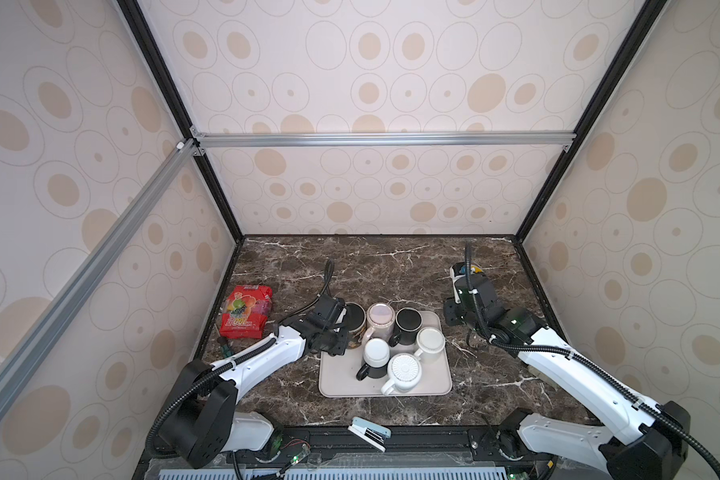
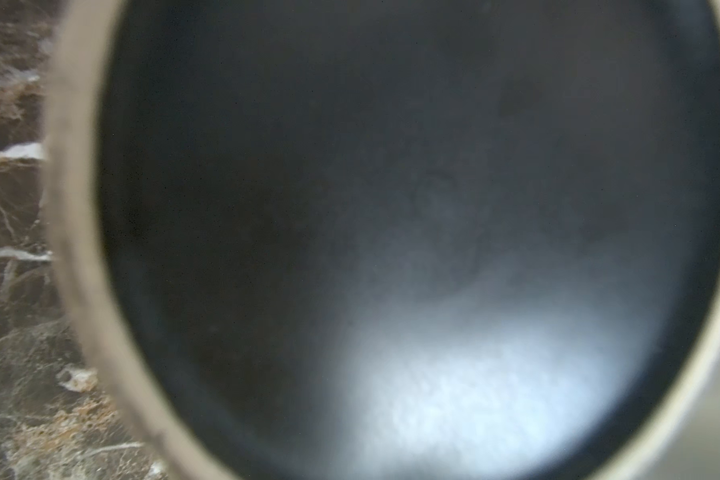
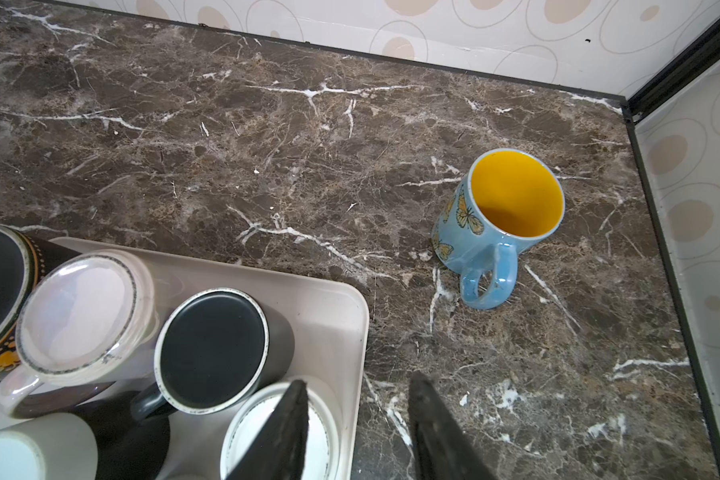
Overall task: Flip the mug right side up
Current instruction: 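Lower the left gripper onto the black skull mug's base and close on it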
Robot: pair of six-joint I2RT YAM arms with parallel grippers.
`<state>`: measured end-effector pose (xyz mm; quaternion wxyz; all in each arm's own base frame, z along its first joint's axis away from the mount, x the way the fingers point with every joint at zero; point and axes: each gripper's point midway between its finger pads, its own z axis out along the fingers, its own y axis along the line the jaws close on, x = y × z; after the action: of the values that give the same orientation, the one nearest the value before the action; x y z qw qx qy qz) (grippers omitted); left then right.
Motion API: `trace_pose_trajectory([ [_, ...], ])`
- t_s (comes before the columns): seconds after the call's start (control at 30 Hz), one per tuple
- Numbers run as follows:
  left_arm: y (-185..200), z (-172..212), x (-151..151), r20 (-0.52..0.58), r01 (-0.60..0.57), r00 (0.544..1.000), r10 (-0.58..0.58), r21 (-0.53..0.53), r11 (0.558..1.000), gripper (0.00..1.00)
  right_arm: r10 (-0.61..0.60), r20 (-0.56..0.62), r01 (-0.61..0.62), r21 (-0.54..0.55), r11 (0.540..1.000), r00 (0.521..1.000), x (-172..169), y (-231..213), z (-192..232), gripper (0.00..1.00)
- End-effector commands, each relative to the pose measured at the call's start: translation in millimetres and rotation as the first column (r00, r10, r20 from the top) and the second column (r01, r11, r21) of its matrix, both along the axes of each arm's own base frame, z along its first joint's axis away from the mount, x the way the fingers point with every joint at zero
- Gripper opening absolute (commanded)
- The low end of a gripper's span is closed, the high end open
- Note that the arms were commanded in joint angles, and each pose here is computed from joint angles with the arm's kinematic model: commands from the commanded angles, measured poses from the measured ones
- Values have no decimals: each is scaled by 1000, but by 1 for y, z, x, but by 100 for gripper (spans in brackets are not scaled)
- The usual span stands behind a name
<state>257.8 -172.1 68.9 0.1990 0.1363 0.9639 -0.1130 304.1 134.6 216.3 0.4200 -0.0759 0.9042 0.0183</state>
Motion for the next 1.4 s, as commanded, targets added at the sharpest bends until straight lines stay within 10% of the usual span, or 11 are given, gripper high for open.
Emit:
trace_pose_trajectory([
  [0.0,-3,7,8,33,28,999,-29,19,999,41,2,1,-2,18,1000,1000,-4,2,-1,41],
  [1.37,21,35,23,172,-65,984,42,133,989,0,86,-1,-85,93,992,996,-5,42,0,35],
])
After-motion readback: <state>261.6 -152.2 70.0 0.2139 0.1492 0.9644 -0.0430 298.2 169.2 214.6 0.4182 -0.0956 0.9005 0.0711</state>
